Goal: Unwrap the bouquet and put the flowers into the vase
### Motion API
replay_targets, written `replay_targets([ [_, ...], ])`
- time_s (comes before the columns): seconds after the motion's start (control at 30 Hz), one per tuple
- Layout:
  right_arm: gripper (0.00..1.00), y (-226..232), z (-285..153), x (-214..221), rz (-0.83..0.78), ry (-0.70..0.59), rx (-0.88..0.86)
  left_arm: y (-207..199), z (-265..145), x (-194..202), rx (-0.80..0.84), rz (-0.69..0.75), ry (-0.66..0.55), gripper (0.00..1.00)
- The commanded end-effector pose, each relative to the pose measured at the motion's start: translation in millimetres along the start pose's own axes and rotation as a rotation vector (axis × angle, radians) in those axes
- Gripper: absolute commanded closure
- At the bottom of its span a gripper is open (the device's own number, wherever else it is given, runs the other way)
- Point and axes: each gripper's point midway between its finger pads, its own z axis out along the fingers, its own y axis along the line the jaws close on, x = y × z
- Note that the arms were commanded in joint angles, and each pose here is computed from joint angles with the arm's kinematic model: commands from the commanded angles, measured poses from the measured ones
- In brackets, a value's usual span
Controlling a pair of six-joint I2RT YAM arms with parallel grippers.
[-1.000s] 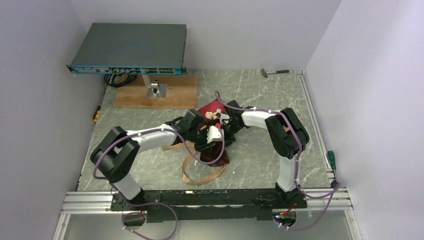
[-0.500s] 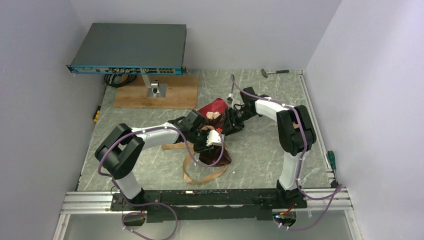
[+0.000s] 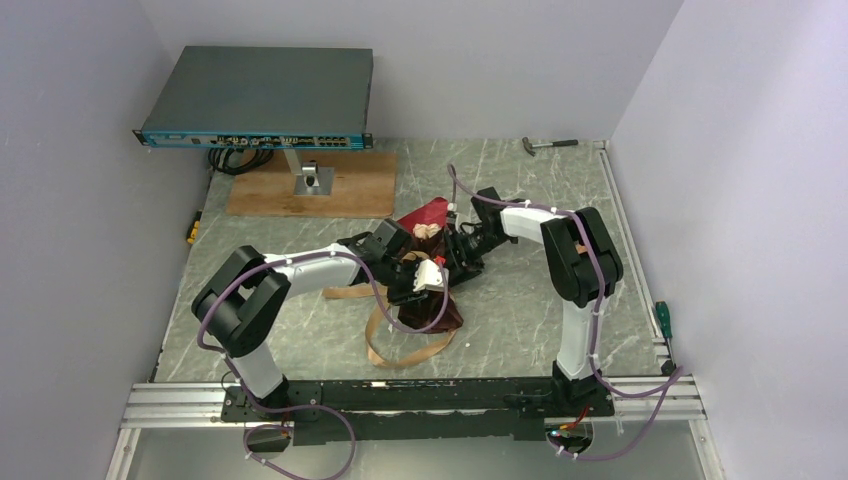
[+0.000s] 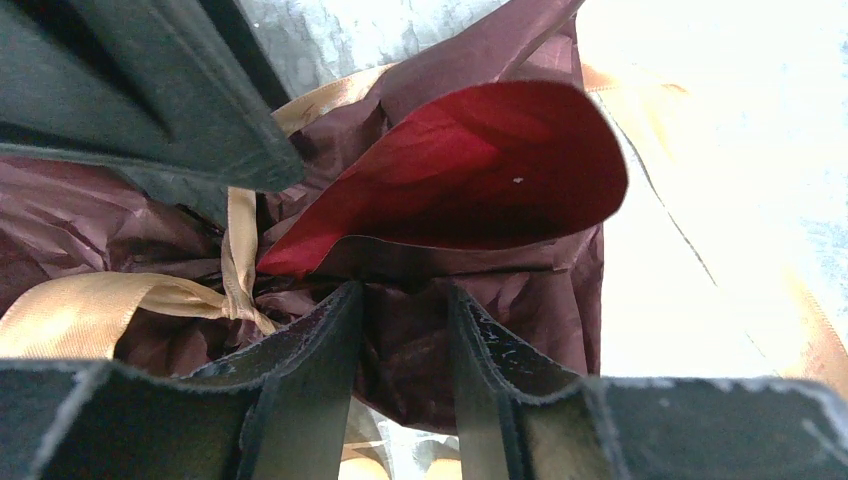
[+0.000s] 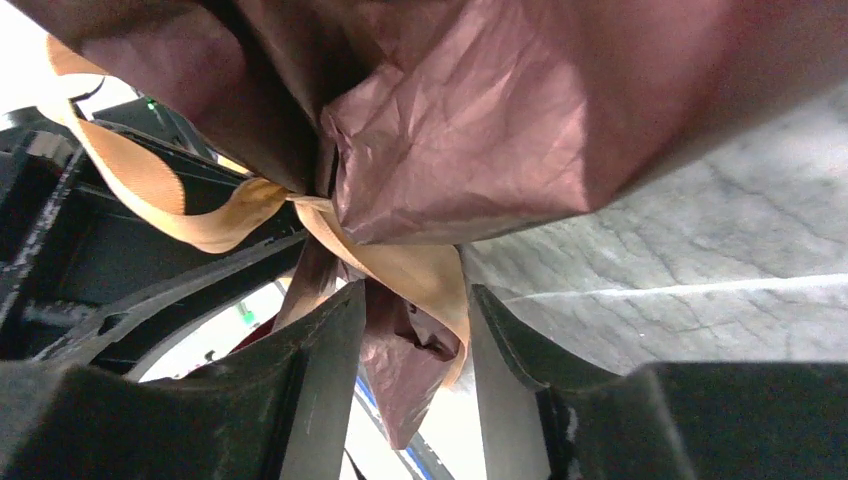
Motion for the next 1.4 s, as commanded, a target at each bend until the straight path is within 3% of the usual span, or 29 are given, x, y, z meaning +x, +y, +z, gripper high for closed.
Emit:
replay_targets([
  [0.0, 0.62, -2, 6, 5, -0.039, 0.014, -0.016, -16, 2, 13, 0.068, -0.035, 0.038, 0.57],
  [0.07, 0.77, -4, 6, 6, -0.044, 0.017, -0.006, -14, -2, 11, 0.053, -0.03, 0.026, 0.55],
  [0.17, 0.87, 2, 3, 5, -0.059, 0.005, -0.017, -9, -11, -1, 0.014, 0.001, -0.021, 0.52],
  [0.4, 0.89, 7, 2, 11, -0.048, 0.009, -0.032, 0, -26, -47, -0.046, 0.117, -0.156, 0.43],
  [0.5, 0.82, 8, 3, 12, -0.043, 0.01, -0.037, 2, -20, -57, -0.041, 0.153, -0.172, 0.43],
  [0.8, 0.72, 7, -5, 8, -0.043, -0.004, -0.035, -13, 7, -14, 0.066, 0.21, -0.034, 0.45],
  [0.9, 0.77, 4, -5, 6, -0.044, -0.005, -0.035, -22, 8, -2, 0.095, 0.213, -0.011, 0.44],
  [1.0, 0.97, 9, -4, 7, -0.045, 0.007, -0.068, -20, 11, 0, 0.094, 0.189, 0.002, 0.44],
  [1.03, 1.0, 11, -4, 6, -0.047, 0.009, -0.078, -18, 12, 0, 0.096, 0.185, 0.004, 0.44],
  [1.37, 1.0, 56, -47, -17, -0.114, -0.094, -0.162, -47, 12, 23, 0.252, 0.155, 0.069, 0.45],
])
